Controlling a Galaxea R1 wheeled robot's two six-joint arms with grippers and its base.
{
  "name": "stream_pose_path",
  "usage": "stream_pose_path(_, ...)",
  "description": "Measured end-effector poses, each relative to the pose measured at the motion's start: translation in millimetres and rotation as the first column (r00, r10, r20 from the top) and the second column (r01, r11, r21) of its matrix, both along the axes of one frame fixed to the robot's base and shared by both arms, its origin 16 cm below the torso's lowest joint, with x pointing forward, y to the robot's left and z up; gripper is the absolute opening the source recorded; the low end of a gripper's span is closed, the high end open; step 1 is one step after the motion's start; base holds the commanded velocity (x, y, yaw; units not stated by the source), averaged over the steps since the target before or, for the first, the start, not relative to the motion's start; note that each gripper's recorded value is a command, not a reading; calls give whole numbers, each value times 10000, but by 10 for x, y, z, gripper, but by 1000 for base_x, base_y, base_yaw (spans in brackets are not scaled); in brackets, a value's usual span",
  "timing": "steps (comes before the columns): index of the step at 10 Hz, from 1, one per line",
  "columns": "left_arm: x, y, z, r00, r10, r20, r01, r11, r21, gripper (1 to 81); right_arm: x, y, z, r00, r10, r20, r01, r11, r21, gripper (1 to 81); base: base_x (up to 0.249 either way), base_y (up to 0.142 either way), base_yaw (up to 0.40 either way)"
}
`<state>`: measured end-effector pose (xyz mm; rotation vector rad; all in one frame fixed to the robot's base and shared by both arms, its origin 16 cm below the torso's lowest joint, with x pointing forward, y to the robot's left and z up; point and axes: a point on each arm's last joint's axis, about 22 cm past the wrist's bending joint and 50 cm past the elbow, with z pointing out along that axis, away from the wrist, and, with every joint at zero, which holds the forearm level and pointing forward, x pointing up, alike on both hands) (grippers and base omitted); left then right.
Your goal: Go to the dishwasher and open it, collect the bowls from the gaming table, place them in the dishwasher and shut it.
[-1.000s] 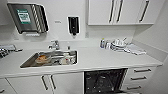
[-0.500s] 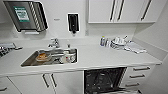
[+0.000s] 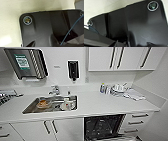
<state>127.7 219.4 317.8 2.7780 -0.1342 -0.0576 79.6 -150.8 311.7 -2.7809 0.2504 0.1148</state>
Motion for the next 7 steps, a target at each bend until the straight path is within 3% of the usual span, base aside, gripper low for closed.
stream_pose_path(4, -39, 0, 280, 9994, -2, 334, 2, 10000, 2, 811, -8, -28, 258, 9993, 3, 373, -2, 10000, -33, 811, 0, 0, 0)
stream_pose_path(7, -162, -22, 458, 9993, -10, 382, 11, 10000, -24, 811, -80, -101, 425, 9985, -23, 540, 28, 9999, -103, 811, 0, 0, 0)
